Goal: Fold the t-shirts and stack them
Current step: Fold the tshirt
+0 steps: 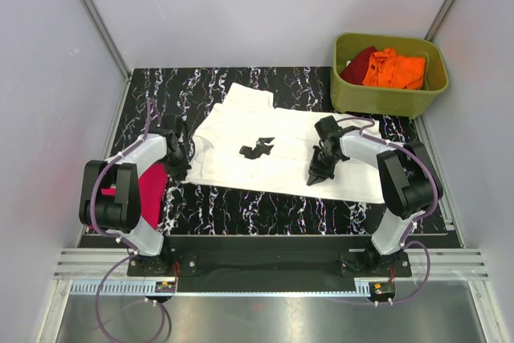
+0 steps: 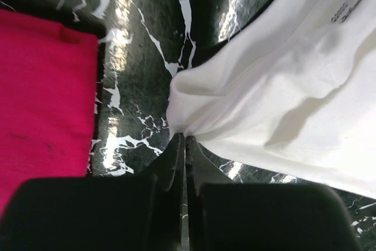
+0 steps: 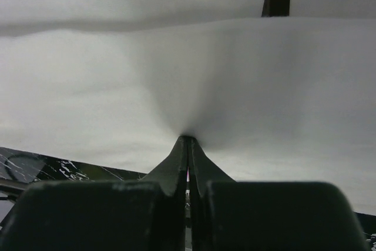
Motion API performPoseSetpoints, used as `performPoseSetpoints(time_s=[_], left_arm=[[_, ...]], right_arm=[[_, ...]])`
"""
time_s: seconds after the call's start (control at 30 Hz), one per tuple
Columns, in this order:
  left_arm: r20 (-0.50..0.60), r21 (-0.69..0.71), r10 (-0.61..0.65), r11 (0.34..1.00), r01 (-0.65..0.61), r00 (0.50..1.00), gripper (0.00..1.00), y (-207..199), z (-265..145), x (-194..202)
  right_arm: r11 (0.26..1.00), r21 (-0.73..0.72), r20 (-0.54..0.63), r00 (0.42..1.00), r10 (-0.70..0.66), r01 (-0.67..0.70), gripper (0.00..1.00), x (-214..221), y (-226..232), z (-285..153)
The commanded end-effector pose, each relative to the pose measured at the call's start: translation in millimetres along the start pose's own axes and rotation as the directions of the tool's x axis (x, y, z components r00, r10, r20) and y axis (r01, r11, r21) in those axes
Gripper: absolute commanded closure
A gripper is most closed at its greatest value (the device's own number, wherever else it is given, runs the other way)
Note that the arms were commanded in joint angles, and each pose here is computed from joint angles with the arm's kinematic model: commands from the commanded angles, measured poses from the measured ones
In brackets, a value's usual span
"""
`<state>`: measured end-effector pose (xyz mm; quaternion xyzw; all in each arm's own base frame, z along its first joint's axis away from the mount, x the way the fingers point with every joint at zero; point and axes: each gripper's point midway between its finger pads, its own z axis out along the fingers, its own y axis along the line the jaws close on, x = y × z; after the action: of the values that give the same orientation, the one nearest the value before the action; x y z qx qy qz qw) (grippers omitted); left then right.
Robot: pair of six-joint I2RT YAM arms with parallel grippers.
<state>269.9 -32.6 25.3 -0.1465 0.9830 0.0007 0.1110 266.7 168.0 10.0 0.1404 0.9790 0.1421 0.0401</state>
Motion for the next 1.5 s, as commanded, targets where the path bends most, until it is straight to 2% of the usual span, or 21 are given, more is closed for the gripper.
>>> performPoseSetpoints(time_s=[0.0, 0.13, 0.37, 0.4, 0.6, 0.63, 0.73, 0.77, 0.87, 0.9, 0.97, 1.0, 1.03, 1.13, 1.23, 1.47], left_arm=[[0.079, -0.061, 0.02, 0.998, -0.016, 0.997, 1.0, 9, -7, -25], [0.083, -0.087, 0.046, 0.995, -0.038, 0.996, 1.0, 11, -1, -33], [0.101, -0.188, 0.06, 0.981, -0.041, 0.993, 0.99, 28, -8, -40], [0.111, -0.193, 0.062, 0.98, -0.039, 0.992, 0.94, 29, -9, -42], [0.151, -0.184, 0.067, 0.982, -0.038, 0.986, 0.8, 22, -27, -63], [0.151, -0.18, 0.066, 0.983, -0.038, 0.986, 0.71, 21, -31, -62], [0.197, -0.117, 0.059, 0.992, -0.036, 0.979, 0.59, 7, -58, -64], [0.225, -0.048, 0.042, 0.998, -0.032, 0.973, 0.47, -3, -73, -62], [0.196, 0.089, -0.074, 0.994, 0.057, 0.978, 0.32, -18, -79, -33], [0.184, 0.115, -0.104, 0.99, 0.084, 0.977, 0.3, -20, -79, -26], [0.197, 0.19, -0.173, 0.972, 0.136, 0.965, 0.29, -27, -82, -18], [0.152, 0.207, -0.233, 0.958, 0.2, 0.96, 0.29, -28, -71, -2], [0.168, 0.23, -0.272, 0.946, 0.231, 0.948, 0.29, -30, -68, -4], [0.164, 0.298, -0.386, 0.897, 0.328, 0.908, 0.29, -35, -58, 2], [0.139, 0.328, -0.45, 0.861, 0.388, 0.882, 0.3, -40, -43, 5], [0.146, 0.278, -0.462, 0.868, 0.411, 0.875, 0.3, -35, -11, -3]], right_arm=[[0.989, 0.145, 0.014, 1.0, 0.022, -0.023, 0.99, -3, -30, 12], [0.98, 0.191, -0.009, 0.998, 0.061, -0.058, 0.99, 7, -48, 18], [0.977, 0.19, -0.05, 0.993, 0.109, -0.098, 0.99, 20, -50, 18], [0.976, 0.194, -0.051, 0.992, 0.113, -0.101, 0.99, 20, -51, 17], [0.976, 0.193, -0.045, 0.993, 0.111, -0.101, 0.99, 19, -49, 10], [0.979, 0.177, -0.051, 0.993, 0.109, -0.098, 1.0, 19, -46, 8], [0.993, 0.098, -0.018, 0.997, 0.075, -0.073, 0.99, 10, -28, -5], [0.994, 0.085, -0.003, 0.998, 0.069, -0.068, 0.98, 6, -24, -10], [1.0, 0.029, 0.055, 0.998, 0.005, -0.007, 0.94, -8, -8, -35], [1.0, 0.022, 0.063, 0.998, -0.006, 0.005, 0.89, -10, -5, -40], [1.0, -0.001, 0.08, 0.996, -0.03, 0.03, 0.79, -17, 5, -52], [0.999, -0.012, 0.092, 0.995, -0.043, 0.044, 0.73, -19, 8, -58], [0.998, -0.028, 0.094, 0.994, -0.051, 0.054, 0.63, -20, 14, -64], [0.995, -0.073, 0.104, 0.992, -0.067, 0.075, 0.52, -22, 24, -75], [0.992, -0.09, 0.11, 0.991, -0.079, 0.089, 0.47, -19, 26, -81], [0.99, -0.093, 0.127, 0.988, -0.092, 0.104, 0.45, -7, 18, -90]])
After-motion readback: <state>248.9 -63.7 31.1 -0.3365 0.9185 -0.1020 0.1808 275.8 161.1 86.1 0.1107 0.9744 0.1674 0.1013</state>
